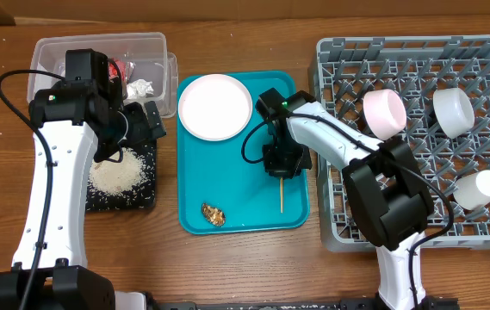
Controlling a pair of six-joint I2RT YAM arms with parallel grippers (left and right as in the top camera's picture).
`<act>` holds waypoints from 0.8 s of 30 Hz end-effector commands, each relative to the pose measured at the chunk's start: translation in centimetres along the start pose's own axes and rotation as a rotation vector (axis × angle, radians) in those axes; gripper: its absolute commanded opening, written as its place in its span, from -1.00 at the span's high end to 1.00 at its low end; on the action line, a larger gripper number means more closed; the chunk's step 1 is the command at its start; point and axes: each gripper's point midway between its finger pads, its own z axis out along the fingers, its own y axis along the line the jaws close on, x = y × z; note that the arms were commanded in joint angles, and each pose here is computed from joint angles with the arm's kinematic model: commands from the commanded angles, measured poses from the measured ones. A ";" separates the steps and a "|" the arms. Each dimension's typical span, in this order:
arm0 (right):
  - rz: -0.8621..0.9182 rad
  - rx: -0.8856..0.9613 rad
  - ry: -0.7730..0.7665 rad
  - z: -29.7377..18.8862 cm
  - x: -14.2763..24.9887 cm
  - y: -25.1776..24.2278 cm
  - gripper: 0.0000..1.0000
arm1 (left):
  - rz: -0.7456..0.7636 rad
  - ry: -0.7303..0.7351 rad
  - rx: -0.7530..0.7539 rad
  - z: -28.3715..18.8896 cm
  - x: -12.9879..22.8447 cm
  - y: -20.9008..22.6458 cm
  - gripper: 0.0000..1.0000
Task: Sort waste into correct bins and load items into the dishwasher
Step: 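Close the right gripper on the wooden chopstick and lift it, then carry the chopstick to the rack and stand it upright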
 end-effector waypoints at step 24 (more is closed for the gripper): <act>-0.087 -0.039 -0.296 -14.7 -0.4 -2.1 0.92 | 0.011 -0.034 0.012 -1.0 -0.5 -0.4 -1.00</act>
